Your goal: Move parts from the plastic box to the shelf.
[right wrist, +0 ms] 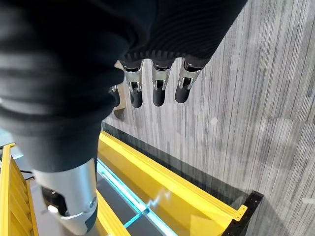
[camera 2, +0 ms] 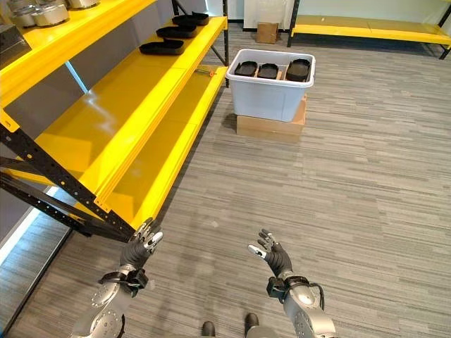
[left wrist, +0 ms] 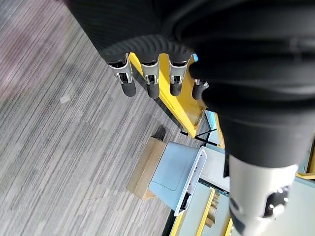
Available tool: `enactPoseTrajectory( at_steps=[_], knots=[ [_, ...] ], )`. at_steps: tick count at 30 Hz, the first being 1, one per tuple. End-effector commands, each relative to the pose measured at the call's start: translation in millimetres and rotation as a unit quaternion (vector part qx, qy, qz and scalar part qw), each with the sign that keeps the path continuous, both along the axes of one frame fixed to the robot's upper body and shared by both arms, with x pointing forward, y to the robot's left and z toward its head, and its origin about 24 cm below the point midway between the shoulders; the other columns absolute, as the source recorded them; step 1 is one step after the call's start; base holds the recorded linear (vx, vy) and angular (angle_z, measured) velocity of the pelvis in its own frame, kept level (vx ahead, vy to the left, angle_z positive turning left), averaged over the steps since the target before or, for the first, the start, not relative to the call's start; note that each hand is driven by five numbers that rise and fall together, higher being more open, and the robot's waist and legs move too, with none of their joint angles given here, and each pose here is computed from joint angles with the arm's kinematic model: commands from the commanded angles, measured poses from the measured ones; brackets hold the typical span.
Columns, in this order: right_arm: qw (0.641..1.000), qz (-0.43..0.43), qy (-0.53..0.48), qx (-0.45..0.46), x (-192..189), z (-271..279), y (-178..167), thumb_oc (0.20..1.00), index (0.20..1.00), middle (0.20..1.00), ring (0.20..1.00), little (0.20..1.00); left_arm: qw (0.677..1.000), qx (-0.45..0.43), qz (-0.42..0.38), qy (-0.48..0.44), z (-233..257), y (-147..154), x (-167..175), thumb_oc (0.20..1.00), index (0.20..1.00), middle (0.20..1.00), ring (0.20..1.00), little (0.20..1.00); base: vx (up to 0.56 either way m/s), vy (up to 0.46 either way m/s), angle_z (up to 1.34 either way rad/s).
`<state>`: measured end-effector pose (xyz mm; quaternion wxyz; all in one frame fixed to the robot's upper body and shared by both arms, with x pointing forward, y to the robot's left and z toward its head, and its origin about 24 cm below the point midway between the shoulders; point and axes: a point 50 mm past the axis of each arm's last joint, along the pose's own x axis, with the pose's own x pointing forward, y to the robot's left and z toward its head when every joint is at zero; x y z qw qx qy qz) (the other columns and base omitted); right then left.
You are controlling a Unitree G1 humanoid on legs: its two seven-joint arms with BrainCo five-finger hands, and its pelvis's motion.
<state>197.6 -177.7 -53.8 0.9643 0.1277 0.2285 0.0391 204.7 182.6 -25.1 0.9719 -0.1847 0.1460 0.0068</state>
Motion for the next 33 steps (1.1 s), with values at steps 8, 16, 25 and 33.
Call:
enactPoseTrajectory(
  at_steps=[8,16,25,33],
  knots=[
    [0.998,0.013,-0.037,0.054,10,10,23,1.0,1.0,1.0,1.0,1.0,0.997,0.05,-0.015,-0.053,19,16,5,1.0,1.0,1.0,1.0,1.0,0.14,0.042,-0.1],
    [0.997,0.024,-0.045,0.061,11,14,30,1.0,1.0,1.0,1.0,1.0,0.998,0.042,-0.01,-0.047,14,12,5,1.0,1.0,1.0,1.0,1.0,0.25,-0.127,0.17],
    [0.998,0.008,-0.051,0.041,10,17,9,1.0,1.0,1.0,1.0,1.0,0.998,0.016,-0.012,-0.052,15,6,8,1.0,1.0,1.0,1.0,1.0,0.29,-0.241,0.17],
    [0.998,0.002,-0.064,0.025,9,22,-3,1.0,1.0,1.0,1.0,1.0,0.999,-0.003,-0.007,-0.042,13,6,3,1.0,1.0,1.0,1.0,1.0,0.2,-0.258,-0.09]
  ],
)
